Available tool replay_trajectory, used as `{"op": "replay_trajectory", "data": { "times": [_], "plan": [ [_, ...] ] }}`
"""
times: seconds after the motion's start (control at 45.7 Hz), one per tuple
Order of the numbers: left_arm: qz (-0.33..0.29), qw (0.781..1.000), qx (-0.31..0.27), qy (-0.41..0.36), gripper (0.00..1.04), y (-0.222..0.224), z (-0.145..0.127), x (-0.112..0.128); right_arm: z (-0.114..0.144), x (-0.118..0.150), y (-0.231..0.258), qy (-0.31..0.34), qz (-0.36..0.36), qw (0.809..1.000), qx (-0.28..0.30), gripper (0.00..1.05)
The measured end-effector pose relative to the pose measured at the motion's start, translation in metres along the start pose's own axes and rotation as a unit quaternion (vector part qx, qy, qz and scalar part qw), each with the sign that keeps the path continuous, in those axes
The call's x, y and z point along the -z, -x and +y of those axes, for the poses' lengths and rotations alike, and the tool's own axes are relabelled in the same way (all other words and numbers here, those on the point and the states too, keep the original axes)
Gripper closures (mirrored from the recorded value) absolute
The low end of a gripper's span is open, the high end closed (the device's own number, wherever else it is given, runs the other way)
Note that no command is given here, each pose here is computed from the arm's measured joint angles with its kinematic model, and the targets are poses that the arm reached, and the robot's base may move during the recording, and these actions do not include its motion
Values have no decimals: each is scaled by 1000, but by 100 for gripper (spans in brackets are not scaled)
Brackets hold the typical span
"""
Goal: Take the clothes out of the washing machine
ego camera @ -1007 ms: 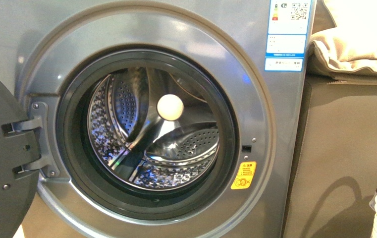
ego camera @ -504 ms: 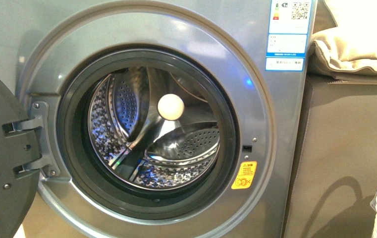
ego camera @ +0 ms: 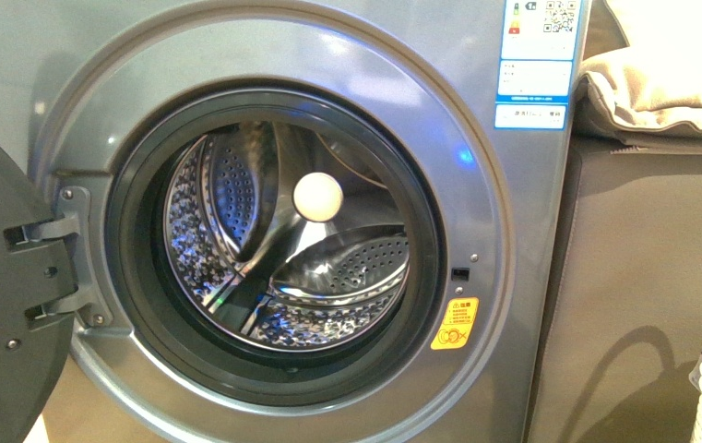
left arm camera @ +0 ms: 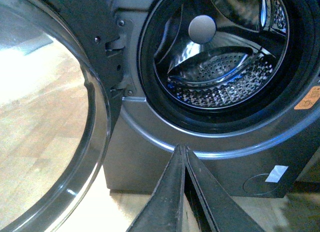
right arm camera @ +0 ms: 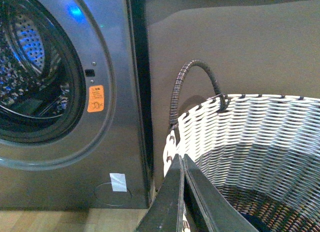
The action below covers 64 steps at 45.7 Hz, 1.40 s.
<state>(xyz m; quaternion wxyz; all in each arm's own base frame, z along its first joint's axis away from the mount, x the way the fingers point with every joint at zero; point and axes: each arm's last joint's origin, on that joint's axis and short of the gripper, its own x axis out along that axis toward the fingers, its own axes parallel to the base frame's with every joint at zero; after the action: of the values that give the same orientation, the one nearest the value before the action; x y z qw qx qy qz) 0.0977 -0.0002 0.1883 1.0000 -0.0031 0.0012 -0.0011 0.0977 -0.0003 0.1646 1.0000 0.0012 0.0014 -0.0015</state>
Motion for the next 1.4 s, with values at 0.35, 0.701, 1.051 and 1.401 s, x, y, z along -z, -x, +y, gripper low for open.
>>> {"op": "replay_trajectory", "data": {
  "times": [0.35,0.701,1.051,1.401],
  "plan": [
    [2,1000,0,0,101,0,0,12,0,0,0,0,0,1000,0,102],
    [-2,1000,0,0,66,0,0,23,0,0,0,0,0,1000,0,102],
    [-2,1000,0,0,6,0,0,23,0,0,0,1,0,1000,0,73],
    [-2,1000,0,-1,6,0,0,23,0,0,0,1,0,1000,0,9]
  ]
}}
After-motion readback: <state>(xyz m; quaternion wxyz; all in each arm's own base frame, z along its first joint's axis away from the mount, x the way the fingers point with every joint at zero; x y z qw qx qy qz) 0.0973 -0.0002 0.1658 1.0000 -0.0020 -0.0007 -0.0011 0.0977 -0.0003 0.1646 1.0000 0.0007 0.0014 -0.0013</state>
